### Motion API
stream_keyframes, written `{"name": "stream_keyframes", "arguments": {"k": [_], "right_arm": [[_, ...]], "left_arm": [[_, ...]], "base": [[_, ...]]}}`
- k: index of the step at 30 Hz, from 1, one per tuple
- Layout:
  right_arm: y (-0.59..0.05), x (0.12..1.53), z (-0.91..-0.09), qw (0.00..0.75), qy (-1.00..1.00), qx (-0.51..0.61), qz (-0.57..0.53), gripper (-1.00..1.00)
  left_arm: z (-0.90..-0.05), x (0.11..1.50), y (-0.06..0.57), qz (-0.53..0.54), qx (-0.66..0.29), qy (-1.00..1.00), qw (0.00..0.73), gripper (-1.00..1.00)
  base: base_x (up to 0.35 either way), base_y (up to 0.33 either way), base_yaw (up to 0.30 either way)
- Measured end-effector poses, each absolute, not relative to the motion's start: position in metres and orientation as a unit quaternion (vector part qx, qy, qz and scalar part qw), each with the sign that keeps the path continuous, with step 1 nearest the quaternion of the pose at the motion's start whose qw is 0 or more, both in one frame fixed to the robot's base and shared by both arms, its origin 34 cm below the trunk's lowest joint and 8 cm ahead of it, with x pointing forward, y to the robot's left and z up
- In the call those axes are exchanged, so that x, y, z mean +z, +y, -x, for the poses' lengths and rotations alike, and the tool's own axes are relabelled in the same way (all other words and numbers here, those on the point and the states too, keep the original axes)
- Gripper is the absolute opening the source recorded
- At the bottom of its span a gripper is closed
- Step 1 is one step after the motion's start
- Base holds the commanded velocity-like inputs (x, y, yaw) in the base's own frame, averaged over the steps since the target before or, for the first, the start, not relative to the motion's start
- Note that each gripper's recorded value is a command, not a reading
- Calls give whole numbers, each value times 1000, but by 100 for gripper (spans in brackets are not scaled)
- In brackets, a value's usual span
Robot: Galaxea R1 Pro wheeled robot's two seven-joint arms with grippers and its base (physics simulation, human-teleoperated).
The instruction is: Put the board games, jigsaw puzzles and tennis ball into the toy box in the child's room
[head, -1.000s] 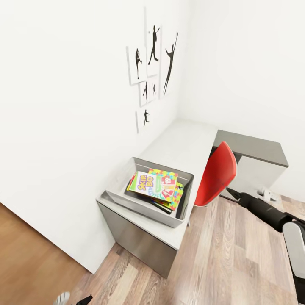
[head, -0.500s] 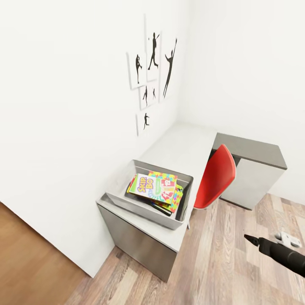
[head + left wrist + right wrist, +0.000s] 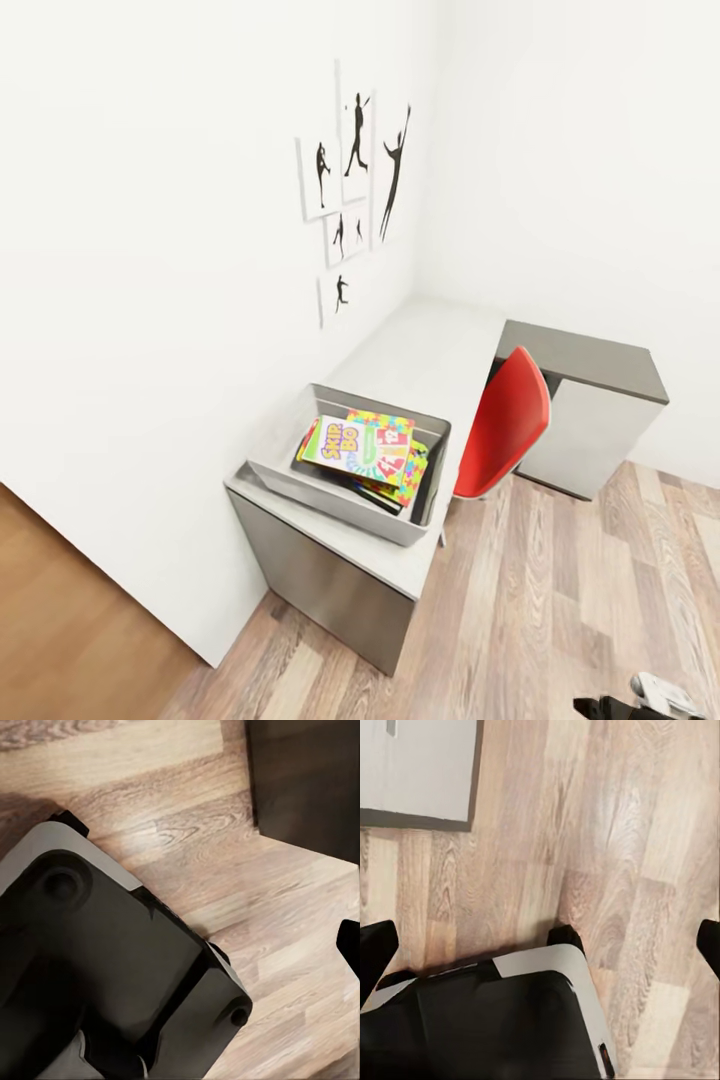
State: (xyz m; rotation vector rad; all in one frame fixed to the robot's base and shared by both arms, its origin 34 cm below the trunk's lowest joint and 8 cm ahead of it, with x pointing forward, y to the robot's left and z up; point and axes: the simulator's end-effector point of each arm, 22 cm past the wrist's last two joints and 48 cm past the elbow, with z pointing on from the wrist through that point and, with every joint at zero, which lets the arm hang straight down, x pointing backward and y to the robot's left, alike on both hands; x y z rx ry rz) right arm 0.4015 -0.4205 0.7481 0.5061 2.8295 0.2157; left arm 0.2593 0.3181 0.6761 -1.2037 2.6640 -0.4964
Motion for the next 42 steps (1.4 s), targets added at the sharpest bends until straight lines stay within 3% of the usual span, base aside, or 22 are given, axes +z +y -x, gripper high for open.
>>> {"name": "stream_keyframes", "arguments": {"k": [8, 20, 42], "right_arm": [[-382, 684, -330, 54, 991, 64, -103, 100], [-347, 649, -290, 7, 993, 71, -91, 100], [-323, 628, -260, 28, 998, 58, -29, 100]], "left_arm": [[-225, 659, 339, 409, -127, 901, 67, 100], [-199, 644, 350, 412, -93, 905, 58, 100], [-172, 635, 359, 374, -47, 925, 54, 100]], "base": [[0, 0, -77], [0, 0, -102], [0, 0, -122]]}}
